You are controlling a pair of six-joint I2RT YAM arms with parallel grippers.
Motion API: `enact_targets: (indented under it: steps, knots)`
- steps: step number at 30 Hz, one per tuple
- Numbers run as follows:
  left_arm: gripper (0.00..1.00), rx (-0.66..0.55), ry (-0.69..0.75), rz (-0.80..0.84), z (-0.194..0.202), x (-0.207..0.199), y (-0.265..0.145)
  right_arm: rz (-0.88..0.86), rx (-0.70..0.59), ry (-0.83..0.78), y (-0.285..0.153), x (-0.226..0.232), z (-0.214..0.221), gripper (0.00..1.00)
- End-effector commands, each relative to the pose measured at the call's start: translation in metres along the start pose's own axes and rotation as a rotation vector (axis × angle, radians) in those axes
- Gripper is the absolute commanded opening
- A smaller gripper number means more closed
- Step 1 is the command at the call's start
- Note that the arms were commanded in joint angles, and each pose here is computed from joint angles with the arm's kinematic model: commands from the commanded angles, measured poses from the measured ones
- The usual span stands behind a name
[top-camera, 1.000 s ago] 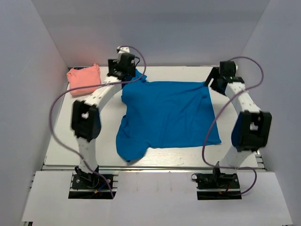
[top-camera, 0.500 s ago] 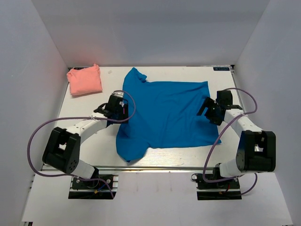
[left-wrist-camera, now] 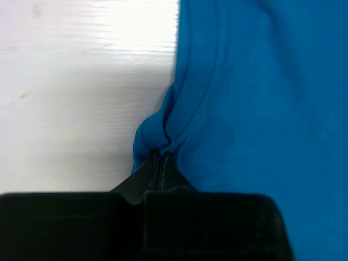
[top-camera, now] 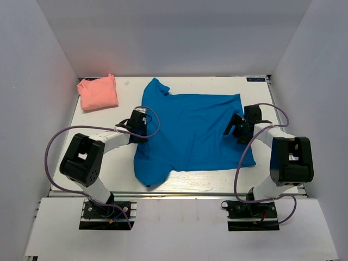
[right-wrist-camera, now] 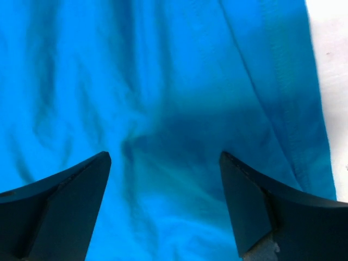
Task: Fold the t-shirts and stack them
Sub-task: Flatten out the tshirt
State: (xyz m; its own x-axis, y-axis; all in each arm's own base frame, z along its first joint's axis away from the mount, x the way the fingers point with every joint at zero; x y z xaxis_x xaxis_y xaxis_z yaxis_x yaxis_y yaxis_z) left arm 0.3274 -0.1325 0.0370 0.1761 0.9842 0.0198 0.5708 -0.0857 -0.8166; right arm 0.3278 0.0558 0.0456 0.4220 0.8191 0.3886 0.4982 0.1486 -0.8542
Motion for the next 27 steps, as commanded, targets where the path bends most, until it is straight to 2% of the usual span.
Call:
enact_targets:
  steps: [1, 4, 5, 8, 12, 14, 16, 17, 19, 20, 21, 24, 27]
  knots:
    - [0.00, -0.013, -0.125, -0.143, -0.013, 0.021, -0.025, 0.086, 0.026, 0.058, 0.011, -0.014, 0.009, 0.86]
    - [0.00, 0.007, -0.215, -0.286, -0.006, 0.042, -0.051, 0.173, 0.007, 0.098, 0.013, -0.029, 0.006, 0.86]
    - [0.00, -0.028, -0.244, -0.342, -0.012, 0.052, -0.066, 0.182, 0.014, 0.096, 0.013, -0.030, 0.007, 0.84]
    - [0.00, -0.040, -0.287, -0.404, -0.010, 0.066, -0.089, 0.210, 0.022, 0.107, 0.014, -0.035, 0.010, 0.84]
    - [0.00, -0.034, -0.294, -0.450, 0.000, 0.073, -0.089, 0.209, 0.024, 0.090, 0.014, -0.036, 0.010, 0.84]
    - [0.00, -0.066, -0.294, -0.439, -0.009, 0.071, -0.080, 0.197, 0.022, 0.086, 0.014, -0.033, 0.009, 0.84]
    - [0.05, -0.069, -0.274, -0.425, -0.010, 0.068, -0.069, 0.185, 0.024, 0.072, 0.015, -0.031, 0.009, 0.84]
    - [0.17, -0.051, -0.259, -0.417, -0.008, 0.065, -0.058, 0.189, 0.030, 0.068, 0.015, -0.032, 0.010, 0.84]
    - [0.33, -0.023, -0.248, -0.426, -0.013, 0.064, -0.052, 0.199, 0.028, 0.057, 0.014, -0.034, 0.008, 0.86]
    - [0.55, 0.009, -0.236, -0.436, -0.011, 0.063, -0.049, 0.203, 0.021, 0.048, 0.012, -0.033, 0.005, 0.88]
    - [0.65, 0.044, -0.238, -0.462, -0.009, 0.064, -0.045, 0.195, 0.017, 0.038, 0.009, -0.031, 0.005, 0.88]
    - [0.82, 0.042, -0.245, -0.472, -0.021, 0.064, -0.047, 0.133, -0.038, -0.011, -0.003, -0.017, -0.007, 0.89]
    - [0.94, -0.042, -0.259, -0.420, -0.047, 0.059, -0.059, 0.040, -0.120, -0.093, -0.024, 0.006, -0.024, 0.89]
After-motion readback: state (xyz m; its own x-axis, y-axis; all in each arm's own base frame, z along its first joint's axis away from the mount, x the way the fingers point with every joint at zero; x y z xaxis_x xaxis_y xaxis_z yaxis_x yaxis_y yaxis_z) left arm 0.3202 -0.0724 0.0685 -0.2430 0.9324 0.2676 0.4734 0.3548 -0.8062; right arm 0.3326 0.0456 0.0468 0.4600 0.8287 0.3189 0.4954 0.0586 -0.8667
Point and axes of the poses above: each gripper's point midway between its finger pads, its own y axis out along the fingers, its own x axis along the line the jaws close on, z = x × y, the point moved 2 cm from there along -y, back along the fingers, and after that the axes turned 9 degrees about y, right-handed, at the moved point
